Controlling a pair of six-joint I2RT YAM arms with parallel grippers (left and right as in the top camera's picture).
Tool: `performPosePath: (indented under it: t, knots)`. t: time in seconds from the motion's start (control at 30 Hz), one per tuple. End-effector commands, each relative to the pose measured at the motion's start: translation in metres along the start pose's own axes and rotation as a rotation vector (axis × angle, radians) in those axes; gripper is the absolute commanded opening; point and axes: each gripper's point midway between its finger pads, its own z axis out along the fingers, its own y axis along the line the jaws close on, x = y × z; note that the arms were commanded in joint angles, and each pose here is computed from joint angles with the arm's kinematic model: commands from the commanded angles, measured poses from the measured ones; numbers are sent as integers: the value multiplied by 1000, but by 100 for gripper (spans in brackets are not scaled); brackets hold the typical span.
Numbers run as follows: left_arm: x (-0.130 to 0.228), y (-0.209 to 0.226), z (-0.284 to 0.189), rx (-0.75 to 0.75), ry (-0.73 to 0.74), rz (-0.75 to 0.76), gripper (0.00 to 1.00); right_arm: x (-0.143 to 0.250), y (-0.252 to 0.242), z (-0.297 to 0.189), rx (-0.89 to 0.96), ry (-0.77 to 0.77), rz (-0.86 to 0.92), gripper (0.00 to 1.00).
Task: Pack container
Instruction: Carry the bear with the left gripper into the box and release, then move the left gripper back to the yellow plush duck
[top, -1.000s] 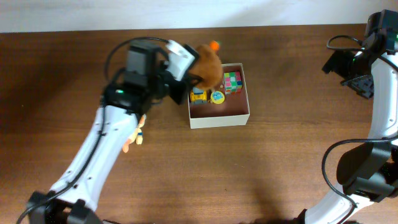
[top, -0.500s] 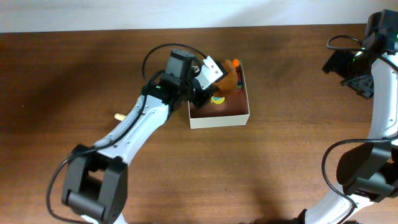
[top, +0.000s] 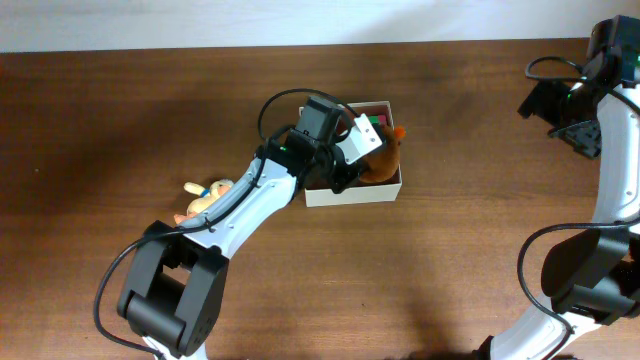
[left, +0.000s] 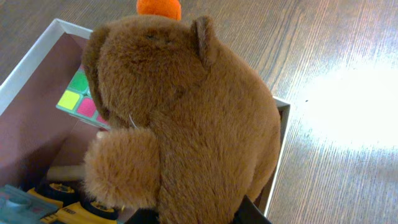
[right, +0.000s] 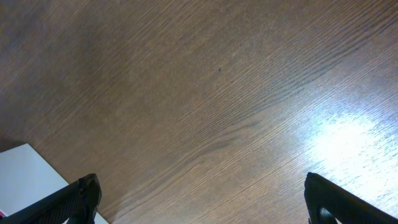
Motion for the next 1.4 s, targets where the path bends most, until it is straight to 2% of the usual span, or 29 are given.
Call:
performPosePath:
  t: [0.0,0.4,0.43,0.5,0.6,0.8,1.03,1.2,1.37]
  knots:
    - [13,9,5,-46,53,9,2,-1,-3,2,14,0,8,99]
    - [26,11,8,-58,102,-5,2,-1,-3,2,14,0,8,99]
    - [27,10,8,-55,108,-7,9,-1,-3,2,14,0,8,99]
    - [28,8,8,-50,115,-9,37,-1,-3,2,14,0,8,99]
    - [28,3,9,-41,120,-4,69,-1,-3,2,14,0,8,99]
    - [22,-7,13,-28,111,19,98,-1,-3,2,14,0,8,99]
    - [-1,-1,11,-59,41,8,99,-1,-3,2,14,0,8,99]
    - [-31,28,-8,-116,-37,-126,99,-1,-3,2,14,0,8,99]
    - [-38,67,-53,-186,-71,-326,99,-1,-3,2,14,0,8,99]
